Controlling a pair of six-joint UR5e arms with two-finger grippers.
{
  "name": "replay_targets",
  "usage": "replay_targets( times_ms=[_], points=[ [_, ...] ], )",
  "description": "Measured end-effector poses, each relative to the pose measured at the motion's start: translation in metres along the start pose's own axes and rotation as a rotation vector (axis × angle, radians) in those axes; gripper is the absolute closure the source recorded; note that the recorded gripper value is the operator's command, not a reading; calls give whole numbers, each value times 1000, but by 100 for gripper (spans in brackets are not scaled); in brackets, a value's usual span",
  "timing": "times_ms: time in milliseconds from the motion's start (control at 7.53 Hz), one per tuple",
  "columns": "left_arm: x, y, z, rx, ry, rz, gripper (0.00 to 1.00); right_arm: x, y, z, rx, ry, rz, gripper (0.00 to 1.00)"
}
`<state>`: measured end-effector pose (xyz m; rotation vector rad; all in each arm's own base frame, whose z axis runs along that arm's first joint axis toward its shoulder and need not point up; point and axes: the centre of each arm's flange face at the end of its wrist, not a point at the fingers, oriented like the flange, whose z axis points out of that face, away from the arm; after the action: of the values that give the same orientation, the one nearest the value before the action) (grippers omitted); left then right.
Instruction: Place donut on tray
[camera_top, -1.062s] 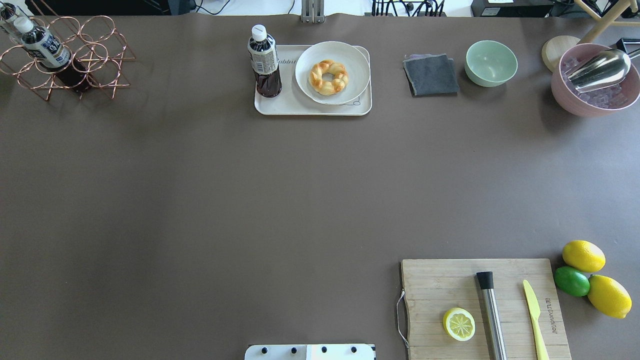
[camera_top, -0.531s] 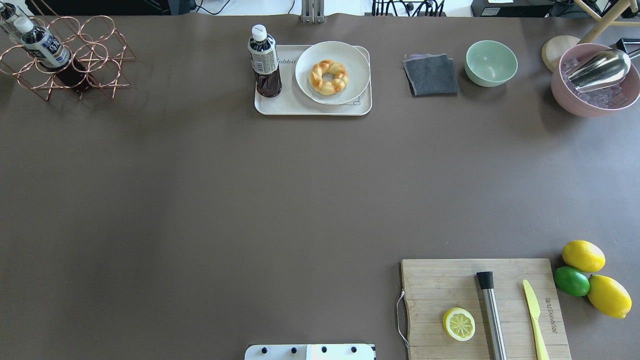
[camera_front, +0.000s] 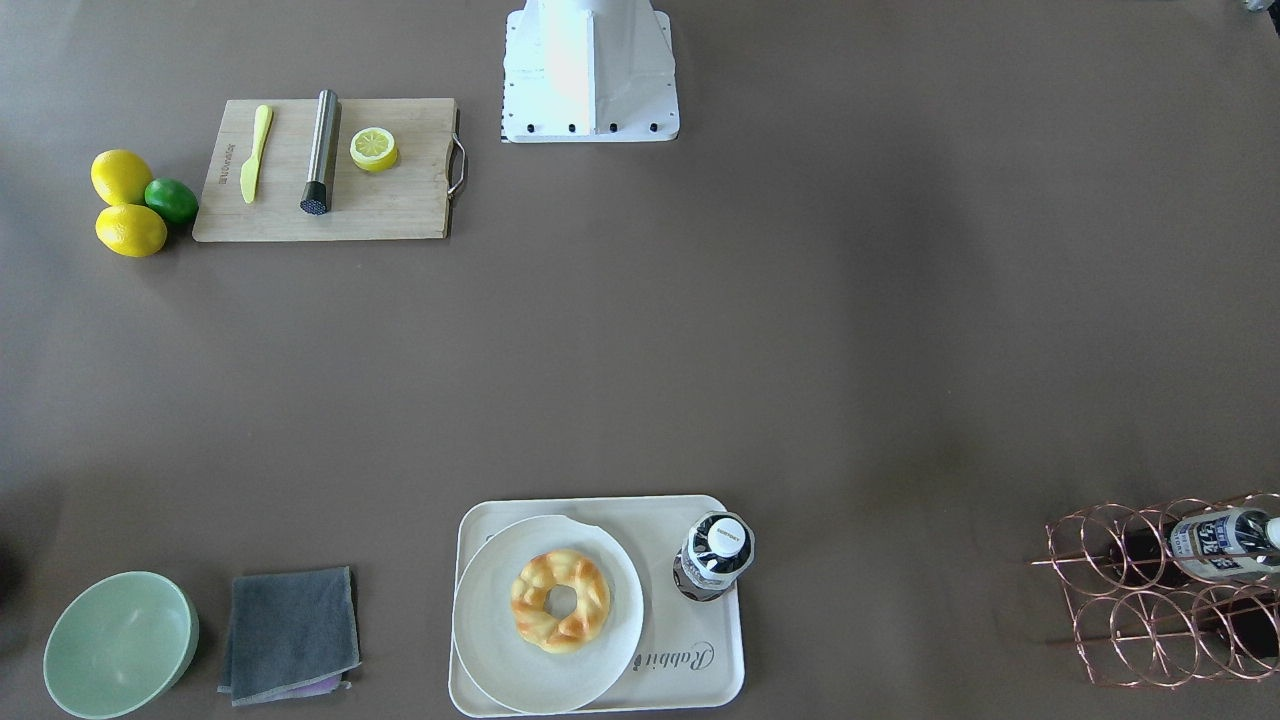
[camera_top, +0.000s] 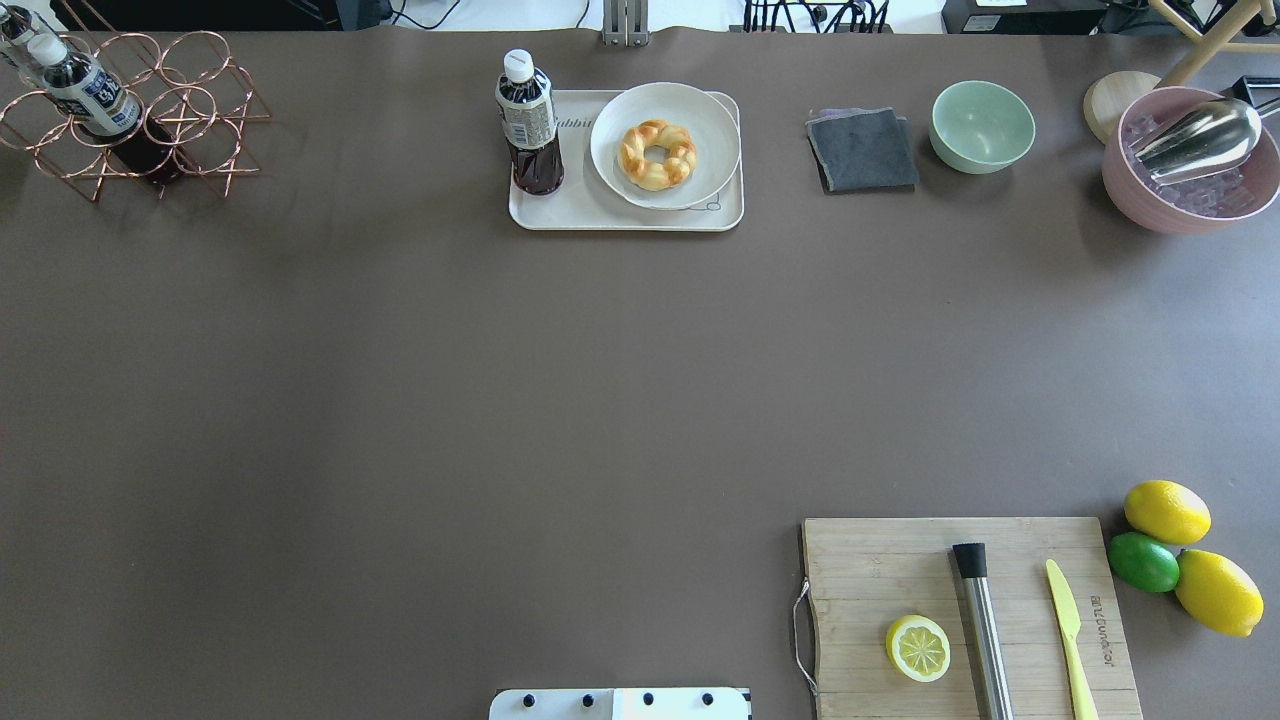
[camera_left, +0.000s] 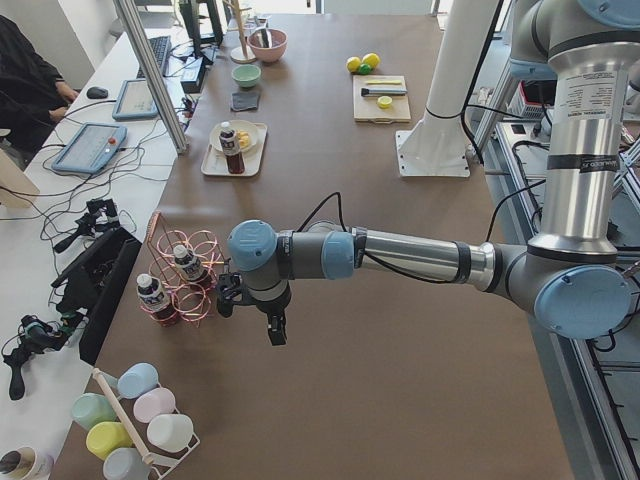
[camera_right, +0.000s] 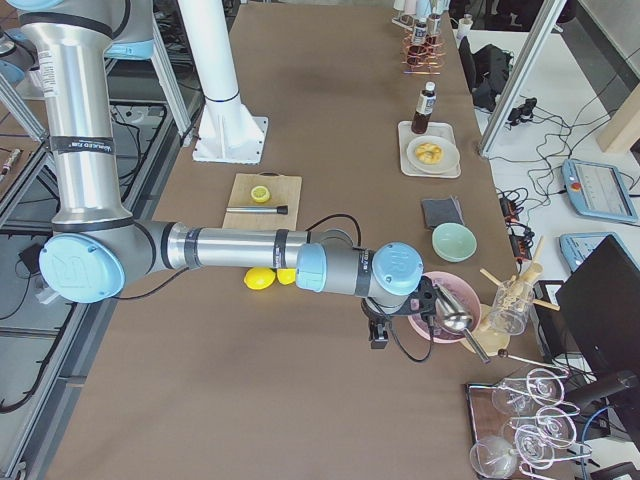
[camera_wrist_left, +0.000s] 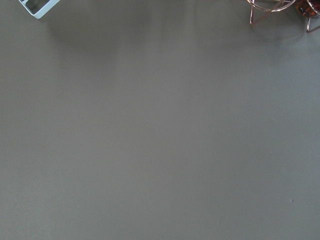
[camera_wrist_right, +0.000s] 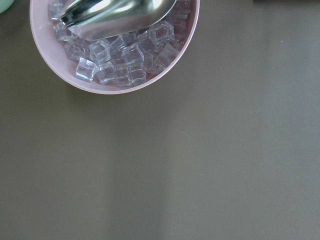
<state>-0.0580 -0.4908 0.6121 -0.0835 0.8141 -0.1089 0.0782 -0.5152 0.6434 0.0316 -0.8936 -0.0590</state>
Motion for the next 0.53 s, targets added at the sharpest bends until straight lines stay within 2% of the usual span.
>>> replay_targets(
  times_ms=[531],
  points=[
    [-2,1,1,-2,-5,-3,2,-1,0,-4,6,1,-2,1]
  ],
)
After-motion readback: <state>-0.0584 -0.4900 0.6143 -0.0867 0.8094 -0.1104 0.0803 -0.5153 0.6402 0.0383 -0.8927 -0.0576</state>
